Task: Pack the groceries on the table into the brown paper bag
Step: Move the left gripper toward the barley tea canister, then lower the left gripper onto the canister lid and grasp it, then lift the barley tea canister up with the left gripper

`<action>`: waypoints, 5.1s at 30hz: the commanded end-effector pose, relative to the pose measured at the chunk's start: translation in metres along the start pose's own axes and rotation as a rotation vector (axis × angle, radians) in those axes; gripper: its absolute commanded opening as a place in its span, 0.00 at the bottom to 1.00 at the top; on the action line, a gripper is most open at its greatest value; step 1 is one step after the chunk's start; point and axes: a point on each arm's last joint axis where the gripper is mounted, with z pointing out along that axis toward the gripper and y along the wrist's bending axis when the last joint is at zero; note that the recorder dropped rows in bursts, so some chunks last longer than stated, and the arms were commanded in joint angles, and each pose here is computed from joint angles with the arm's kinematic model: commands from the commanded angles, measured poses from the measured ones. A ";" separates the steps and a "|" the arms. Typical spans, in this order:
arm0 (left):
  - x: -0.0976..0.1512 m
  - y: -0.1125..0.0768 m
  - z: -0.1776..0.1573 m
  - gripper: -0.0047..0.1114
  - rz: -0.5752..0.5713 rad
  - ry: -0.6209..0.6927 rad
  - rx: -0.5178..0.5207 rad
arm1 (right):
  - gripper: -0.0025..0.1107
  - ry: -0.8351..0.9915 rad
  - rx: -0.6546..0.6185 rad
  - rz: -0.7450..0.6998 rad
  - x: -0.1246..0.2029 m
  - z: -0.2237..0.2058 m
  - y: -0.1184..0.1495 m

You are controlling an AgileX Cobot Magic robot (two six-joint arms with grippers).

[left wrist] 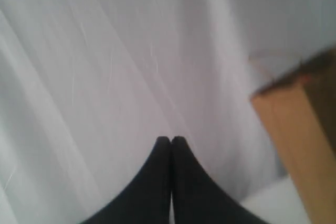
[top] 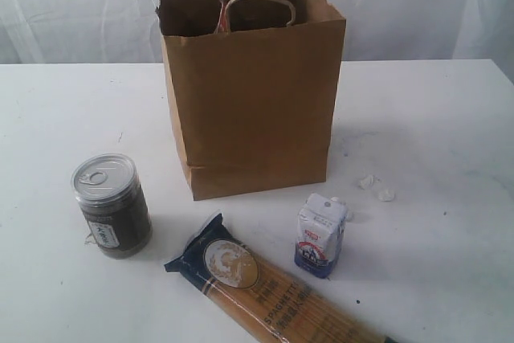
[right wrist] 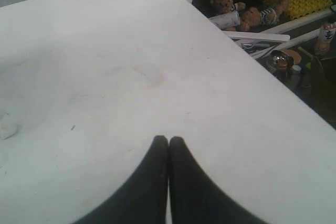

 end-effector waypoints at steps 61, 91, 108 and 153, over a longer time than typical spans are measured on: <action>0.017 -0.004 0.168 0.04 -0.477 1.097 0.460 | 0.02 -0.102 -0.074 -0.144 -0.005 0.001 0.007; 0.050 -0.036 0.210 0.94 -0.410 1.073 0.883 | 0.02 -0.082 -0.118 -0.028 -0.006 0.008 0.012; 0.081 -0.091 0.204 0.94 -0.068 1.123 1.124 | 0.02 -0.082 -0.118 -0.028 -0.006 0.008 0.012; 0.015 -0.063 0.242 0.04 -0.175 1.048 0.928 | 0.02 -0.082 -0.118 -0.028 -0.006 0.008 0.012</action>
